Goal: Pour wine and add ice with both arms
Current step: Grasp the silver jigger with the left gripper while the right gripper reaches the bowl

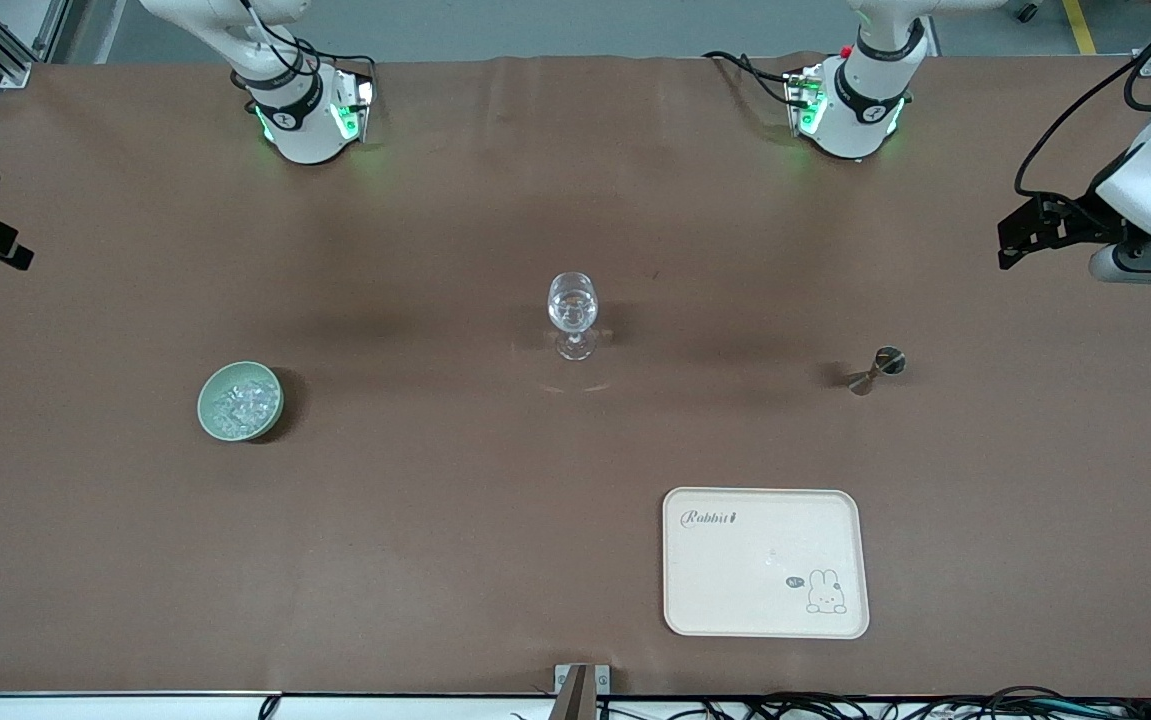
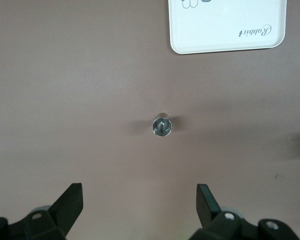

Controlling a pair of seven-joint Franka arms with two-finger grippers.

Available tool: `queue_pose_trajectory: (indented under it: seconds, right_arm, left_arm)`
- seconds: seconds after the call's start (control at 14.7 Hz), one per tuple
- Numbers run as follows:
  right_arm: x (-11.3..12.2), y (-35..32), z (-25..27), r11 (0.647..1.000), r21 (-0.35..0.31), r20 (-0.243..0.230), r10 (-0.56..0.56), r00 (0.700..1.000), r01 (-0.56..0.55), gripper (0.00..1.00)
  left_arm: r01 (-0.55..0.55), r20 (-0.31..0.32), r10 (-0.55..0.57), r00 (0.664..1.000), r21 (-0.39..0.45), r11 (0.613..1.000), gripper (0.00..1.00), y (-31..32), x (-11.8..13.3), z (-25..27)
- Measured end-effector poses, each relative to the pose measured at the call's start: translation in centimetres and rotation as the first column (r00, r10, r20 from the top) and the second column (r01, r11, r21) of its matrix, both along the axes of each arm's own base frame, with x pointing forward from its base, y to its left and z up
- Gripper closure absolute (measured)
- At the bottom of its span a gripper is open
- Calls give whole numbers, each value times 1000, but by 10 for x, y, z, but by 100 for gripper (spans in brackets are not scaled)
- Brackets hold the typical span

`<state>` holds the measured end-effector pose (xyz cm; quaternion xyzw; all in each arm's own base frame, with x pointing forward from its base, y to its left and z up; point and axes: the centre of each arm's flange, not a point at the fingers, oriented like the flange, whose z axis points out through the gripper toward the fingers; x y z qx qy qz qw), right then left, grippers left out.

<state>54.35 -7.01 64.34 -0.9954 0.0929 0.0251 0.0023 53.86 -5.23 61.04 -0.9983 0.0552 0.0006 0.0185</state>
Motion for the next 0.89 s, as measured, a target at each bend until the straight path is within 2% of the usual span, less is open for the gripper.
queue_pose_trajectory:
  seconds: [0.48, 0.89]
  right_arm:
    - [0, 0, 0, 1000, 0, 0, 0, 1000, 0, 0]
    - [1, -2, 1, 1000, -2, 14, -3, 1000, 3, 0]
  left_arm:
    - [-2, 7, 2, 1000, 7, 1000, 0, 2, 8, -1]
    - [-97, -40, 98, 994, 25, 995, 0, 62, 55, -60]
